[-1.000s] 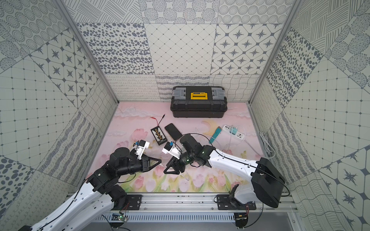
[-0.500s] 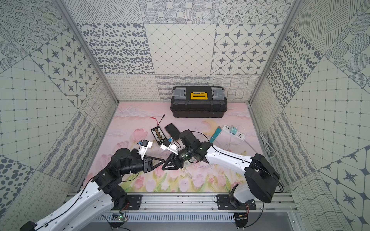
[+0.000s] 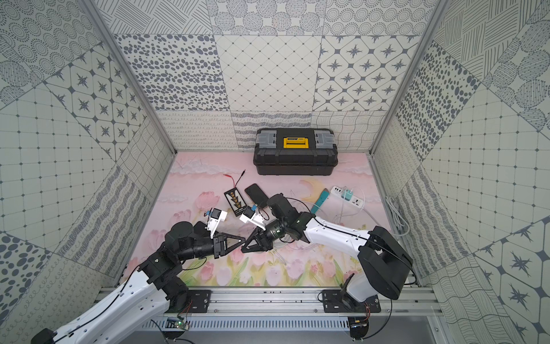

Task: Plug the charging cable into the phone
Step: Pick up the charging cable from the center of the board.

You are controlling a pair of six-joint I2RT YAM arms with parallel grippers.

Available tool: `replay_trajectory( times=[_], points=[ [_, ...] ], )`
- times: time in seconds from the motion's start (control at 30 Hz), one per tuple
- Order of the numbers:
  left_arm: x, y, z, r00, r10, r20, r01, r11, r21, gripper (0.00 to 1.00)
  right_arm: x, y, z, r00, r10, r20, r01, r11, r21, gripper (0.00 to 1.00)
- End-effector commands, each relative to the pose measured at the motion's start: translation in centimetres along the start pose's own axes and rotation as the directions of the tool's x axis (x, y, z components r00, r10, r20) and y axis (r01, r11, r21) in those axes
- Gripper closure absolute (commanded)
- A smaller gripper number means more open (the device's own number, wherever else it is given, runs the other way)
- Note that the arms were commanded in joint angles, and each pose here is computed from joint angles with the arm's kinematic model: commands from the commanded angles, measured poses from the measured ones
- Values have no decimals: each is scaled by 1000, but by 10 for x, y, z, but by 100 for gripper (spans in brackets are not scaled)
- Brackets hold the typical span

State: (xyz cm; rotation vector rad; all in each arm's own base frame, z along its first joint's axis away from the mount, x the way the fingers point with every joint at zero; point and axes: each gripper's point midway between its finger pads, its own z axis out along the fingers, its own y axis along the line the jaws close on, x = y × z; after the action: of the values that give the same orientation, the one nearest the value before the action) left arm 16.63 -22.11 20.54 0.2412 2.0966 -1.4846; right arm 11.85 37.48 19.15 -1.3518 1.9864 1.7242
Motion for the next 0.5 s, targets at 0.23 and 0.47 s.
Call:
replay_trajectory(
  times=[0.23, 0.47],
  points=[
    [-1, -11, 0, 999, 44, 2, -44, 998, 48, 100, -10, 7, -6, 998, -41, 45, 43, 998, -36, 100],
    [-21, 45, -34, 974, -114, 198, 180, 918, -354, 2, -12, -18, -17, 996, -30, 82, 22, 995, 97, 100]
  ],
)
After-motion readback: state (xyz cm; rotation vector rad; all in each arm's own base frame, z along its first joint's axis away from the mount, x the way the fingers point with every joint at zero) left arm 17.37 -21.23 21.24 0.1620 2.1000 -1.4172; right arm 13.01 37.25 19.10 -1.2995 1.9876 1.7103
